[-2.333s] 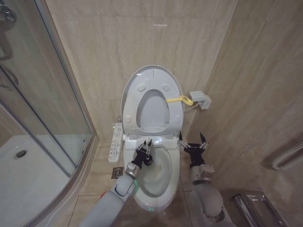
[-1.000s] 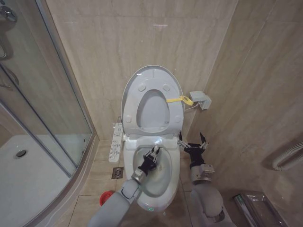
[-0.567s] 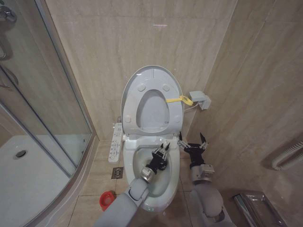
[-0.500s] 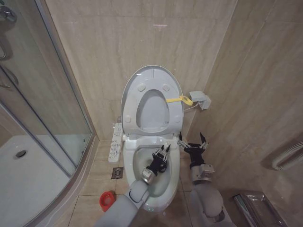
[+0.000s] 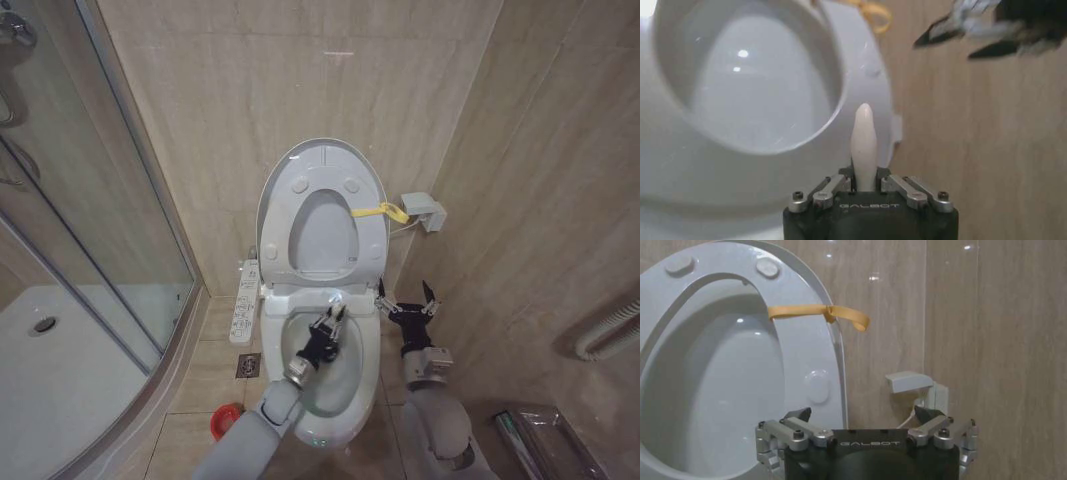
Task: Open the toilet lid, clean the toilet bowl with a toilet brush, close the toilet lid, and flush.
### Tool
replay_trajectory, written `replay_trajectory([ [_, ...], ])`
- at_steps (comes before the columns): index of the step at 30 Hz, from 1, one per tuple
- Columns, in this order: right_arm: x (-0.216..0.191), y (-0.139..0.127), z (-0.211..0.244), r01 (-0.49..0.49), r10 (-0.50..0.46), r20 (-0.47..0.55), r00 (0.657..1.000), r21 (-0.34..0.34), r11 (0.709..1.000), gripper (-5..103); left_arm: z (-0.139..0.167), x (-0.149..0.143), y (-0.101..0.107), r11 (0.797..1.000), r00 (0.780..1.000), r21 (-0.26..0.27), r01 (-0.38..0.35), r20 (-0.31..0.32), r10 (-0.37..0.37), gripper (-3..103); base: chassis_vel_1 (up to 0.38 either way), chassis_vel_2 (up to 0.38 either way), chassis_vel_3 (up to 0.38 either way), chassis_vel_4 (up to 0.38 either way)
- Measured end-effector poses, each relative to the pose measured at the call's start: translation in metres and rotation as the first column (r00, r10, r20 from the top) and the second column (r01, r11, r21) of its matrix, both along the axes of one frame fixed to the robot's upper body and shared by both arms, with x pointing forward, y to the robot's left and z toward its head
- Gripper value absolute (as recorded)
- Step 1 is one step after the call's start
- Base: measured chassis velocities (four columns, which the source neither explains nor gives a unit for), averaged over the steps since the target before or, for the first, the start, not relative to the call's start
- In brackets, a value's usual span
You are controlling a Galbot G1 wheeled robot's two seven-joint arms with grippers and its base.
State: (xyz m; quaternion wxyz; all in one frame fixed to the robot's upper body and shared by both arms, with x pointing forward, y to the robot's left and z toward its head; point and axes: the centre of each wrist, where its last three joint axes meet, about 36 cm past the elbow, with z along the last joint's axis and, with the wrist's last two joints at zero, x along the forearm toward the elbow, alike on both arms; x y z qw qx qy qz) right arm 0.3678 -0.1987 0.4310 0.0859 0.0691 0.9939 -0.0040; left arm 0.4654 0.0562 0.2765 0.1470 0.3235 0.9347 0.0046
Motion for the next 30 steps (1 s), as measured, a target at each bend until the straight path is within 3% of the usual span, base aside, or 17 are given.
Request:
replay_trajectory([
  [5,0.0,0.0,0.0,0.0,0.0,0.0,1.0,0.0,1.0,100,-0.016,0.002,0.002,1.0,1.0,0.025,-0.002,-0.024,0.003,19,0.0,0.0,0.0,0.0],
  [10,0.0,0.0,0.0,0.0,0.0,0.0,1.0,0.0,1.0,100,-0.043,0.014,0.022,0.995,0.997,0.088,-0.042,-0.062,0.047,19,0.0,0.0,0.0,0.0],
  [17,0.0,0.0,0.0,0.0,0.0,0.0,1.0,0.0,1.0,100,-0.016,0.003,0.003,1.0,0.999,0.006,-0.007,-0.035,0.008,19,0.0,0.0,0.0,0.0],
  [19,0.0,0.0,0.0,0.0,0.0,0.0,1.0,0.0,1.0,100,-0.018,0.001,0.002,1.0,0.999,0.009,-0.003,-0.04,0.004,19,0.0,0.0,0.0,0.0],
  [22,0.0,0.0,0.0,0.0,0.0,0.0,1.0,0.0,1.0,100,-0.042,0.006,0.014,0.996,0.998,0.088,-0.026,-0.051,0.031,19,0.0,0.0,0.0,0.0],
  [25,0.0,0.0,0.0,0.0,0.0,0.0,1.0,0.0,1.0,100,-0.051,0.018,0.024,0.991,0.997,0.119,-0.062,-0.03,0.066,19,0.0,0.0,0.0,0.0],
  [28,0.0,0.0,0.0,0.0,0.0,0.0,1.0,0.0,1.0,100,-0.041,0.022,0.02,0.994,0.997,0.09,-0.07,-0.019,0.072,19,0.0,0.0,0.0,0.0],
  [30,0.0,0.0,0.0,0.0,0.0,0.0,1.0,0.0,1.0,100,-0.024,0.022,0.011,0.997,0.998,0.041,-0.059,-0.005,0.06,19,0.0,0.0,0.0,0.0],
])
